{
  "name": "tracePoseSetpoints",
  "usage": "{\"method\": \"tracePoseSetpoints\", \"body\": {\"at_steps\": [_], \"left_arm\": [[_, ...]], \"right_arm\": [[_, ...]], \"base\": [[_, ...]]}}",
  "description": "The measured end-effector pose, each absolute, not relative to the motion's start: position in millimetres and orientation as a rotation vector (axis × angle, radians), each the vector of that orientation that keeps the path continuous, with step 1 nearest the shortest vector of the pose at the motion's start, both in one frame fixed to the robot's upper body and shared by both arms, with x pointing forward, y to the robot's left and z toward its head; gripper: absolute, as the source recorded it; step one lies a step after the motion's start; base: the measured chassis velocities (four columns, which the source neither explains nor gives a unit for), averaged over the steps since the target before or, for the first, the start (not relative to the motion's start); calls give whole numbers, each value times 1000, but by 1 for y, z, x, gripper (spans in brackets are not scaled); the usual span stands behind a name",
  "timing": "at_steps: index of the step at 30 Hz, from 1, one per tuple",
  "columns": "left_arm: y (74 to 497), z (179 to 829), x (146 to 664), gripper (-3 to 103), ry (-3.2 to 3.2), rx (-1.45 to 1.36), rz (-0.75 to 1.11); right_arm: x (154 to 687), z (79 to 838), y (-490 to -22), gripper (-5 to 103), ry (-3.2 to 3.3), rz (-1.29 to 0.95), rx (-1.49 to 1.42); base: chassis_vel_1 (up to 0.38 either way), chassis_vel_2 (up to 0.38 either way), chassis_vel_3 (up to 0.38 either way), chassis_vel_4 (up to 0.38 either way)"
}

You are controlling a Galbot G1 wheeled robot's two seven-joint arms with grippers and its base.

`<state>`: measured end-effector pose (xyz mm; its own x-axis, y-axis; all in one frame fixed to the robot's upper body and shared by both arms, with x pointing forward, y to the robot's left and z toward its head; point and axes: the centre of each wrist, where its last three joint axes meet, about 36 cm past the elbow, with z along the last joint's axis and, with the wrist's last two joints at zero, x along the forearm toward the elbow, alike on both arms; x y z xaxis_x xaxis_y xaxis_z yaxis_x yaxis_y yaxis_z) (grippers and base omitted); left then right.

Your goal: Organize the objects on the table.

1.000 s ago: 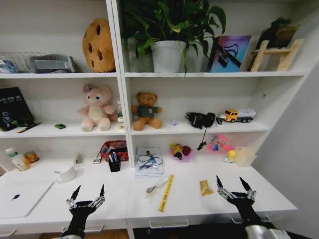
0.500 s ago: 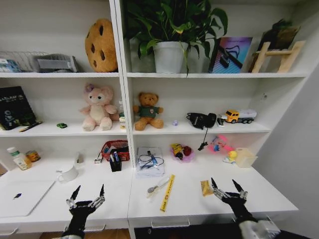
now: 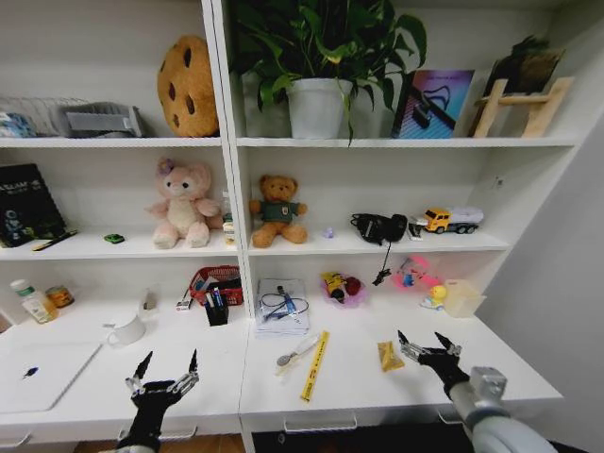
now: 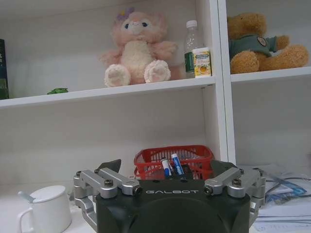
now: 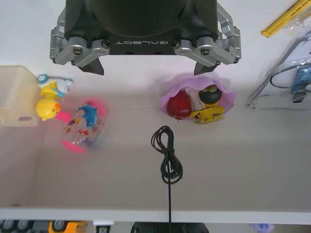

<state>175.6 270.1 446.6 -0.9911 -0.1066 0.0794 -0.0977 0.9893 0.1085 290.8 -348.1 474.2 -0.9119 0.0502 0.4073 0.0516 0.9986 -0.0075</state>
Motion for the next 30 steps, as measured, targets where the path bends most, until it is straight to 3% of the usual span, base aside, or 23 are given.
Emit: {"method": "tracePoseSetpoints", "body": {"at_steps": [15,16,18,22,24,26,27,28,30], "left_arm": [[270,447,176,100,-3048,157,-160],[270,447,176,100,-3048,157,-160],[270,447,176,100,-3048,157,-160],[270,447,176,100,-3048,157,-160],[270,447,176,100,-3048,157,-160],[270,447,176,100,-3048,157,-160],[270,447,176,100,-3048,157,-160],[270,447,176,100,-3048,157,-160],[270,447,176,100,-3048,157,-160]], "right_arm": [[334,421,-336,100,-2577,-107,-34],[328,413,-333,92,-2561,-91,-60],[324,410,-332,90,-2555,-88,-63],[319,405,-330,78,-2548,-91,-73],[319,403,-329,78,-2545,-99,-79],[317,397,-330,67,-2541,-92,-89],[317,397,-330,67,-2541,-92,-89],[318,394,-331,55,-2536,-89,-90],[319,393,-331,50,-2536,-87,-91]], "base": [[0,0,0,0],[0,0,0,0],[0,0,0,0],[0,0,0,0],[0,0,0,0],[0,0,0,0],[0,0,0,0],[0,0,0,0],[0,0,0,0]]}}
